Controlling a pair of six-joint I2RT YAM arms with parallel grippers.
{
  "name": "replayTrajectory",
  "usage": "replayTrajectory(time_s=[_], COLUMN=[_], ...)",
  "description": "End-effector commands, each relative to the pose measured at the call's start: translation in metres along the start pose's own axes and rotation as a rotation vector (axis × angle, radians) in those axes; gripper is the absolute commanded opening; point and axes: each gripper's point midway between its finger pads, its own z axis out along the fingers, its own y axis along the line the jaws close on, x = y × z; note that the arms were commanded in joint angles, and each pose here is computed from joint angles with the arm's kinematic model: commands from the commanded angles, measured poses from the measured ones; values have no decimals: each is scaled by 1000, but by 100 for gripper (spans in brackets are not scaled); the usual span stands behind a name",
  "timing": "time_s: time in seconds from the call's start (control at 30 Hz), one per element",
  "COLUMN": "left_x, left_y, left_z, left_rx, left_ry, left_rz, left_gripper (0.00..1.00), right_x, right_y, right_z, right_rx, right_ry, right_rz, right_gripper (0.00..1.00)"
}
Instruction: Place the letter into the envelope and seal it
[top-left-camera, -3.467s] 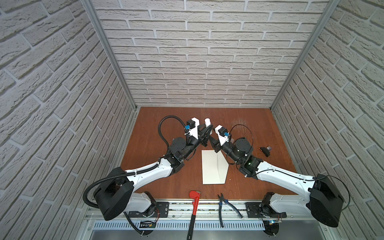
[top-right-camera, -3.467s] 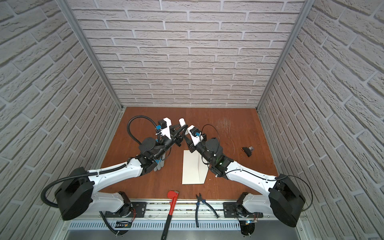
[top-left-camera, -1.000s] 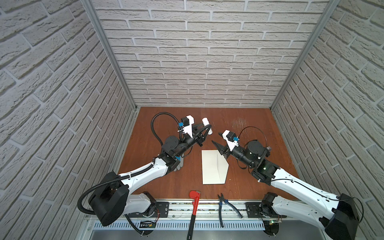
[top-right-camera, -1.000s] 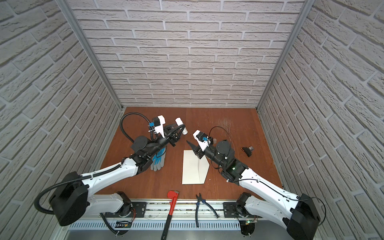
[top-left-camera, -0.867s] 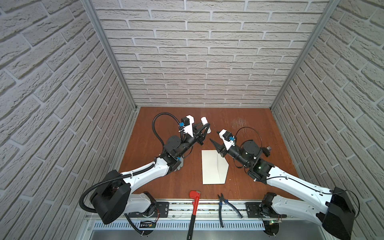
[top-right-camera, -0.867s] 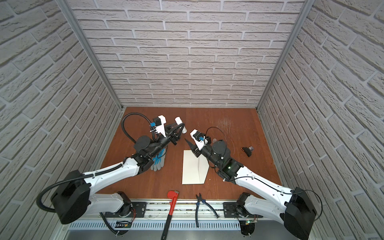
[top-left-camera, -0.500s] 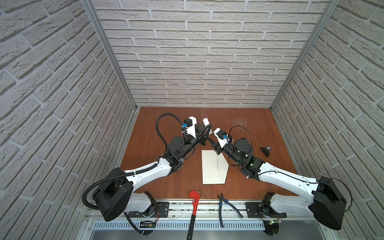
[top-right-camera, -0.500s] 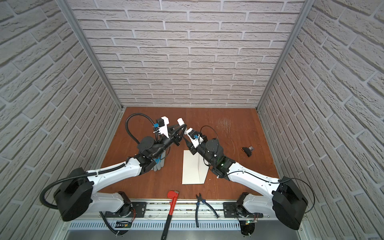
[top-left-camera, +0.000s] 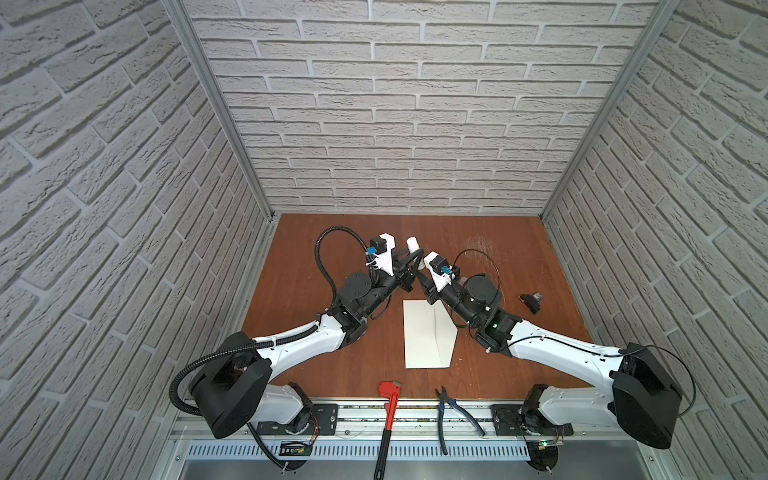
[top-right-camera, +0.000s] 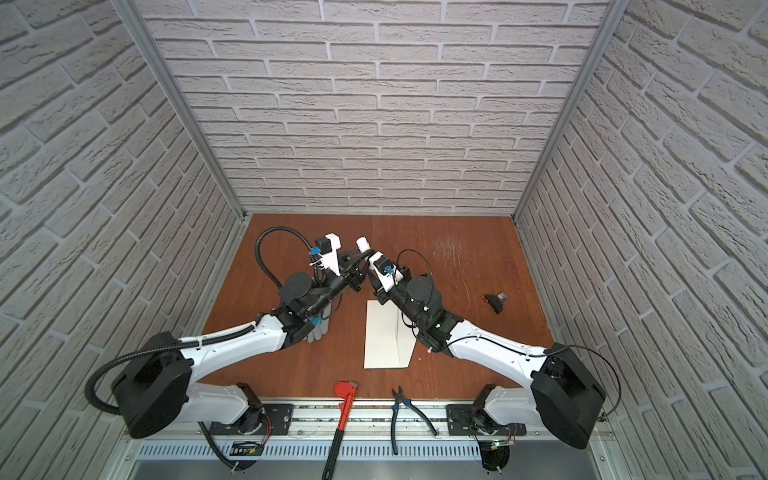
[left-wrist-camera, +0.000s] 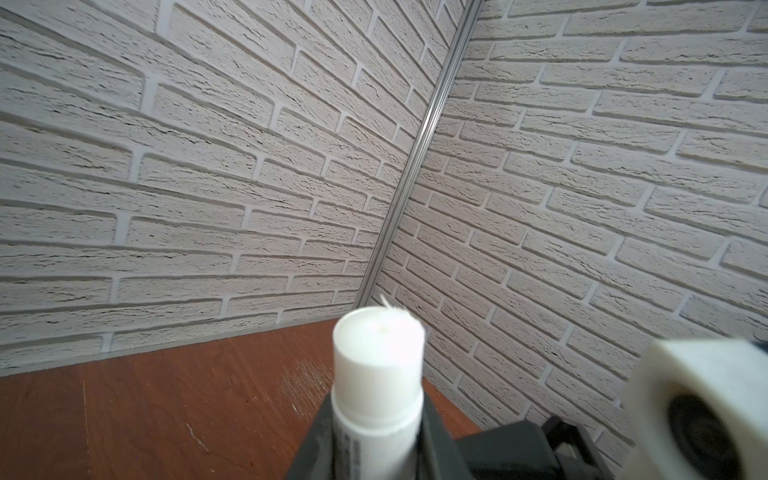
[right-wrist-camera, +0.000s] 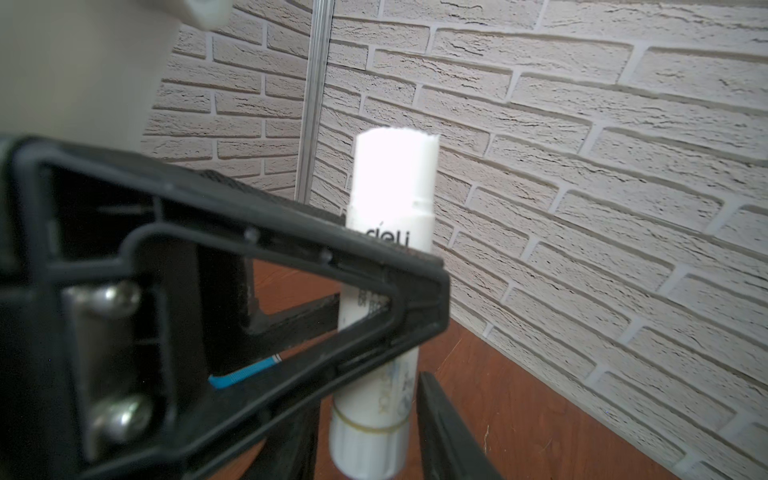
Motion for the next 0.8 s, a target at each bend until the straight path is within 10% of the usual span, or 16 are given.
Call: replayTrajectory(time_s=[0.0,0.3,0.77], left_x=[-29,-33,-31], left_y=[-14,-15,-15], left_z=[3,1,3], left_rx=[44,43,52], left_ry=[-100,-112,-109], left_rz=[0,9,-2], left_gripper=[0,0,0], right_x=[-27,-15,-16], right_y=[-4,-5,-2], right_z=[2,5,7], right_rx=[23,34,22], right_ry=[-85,-57,-62], right_rz=[28,52,65], right_gripper=[35,49,19])
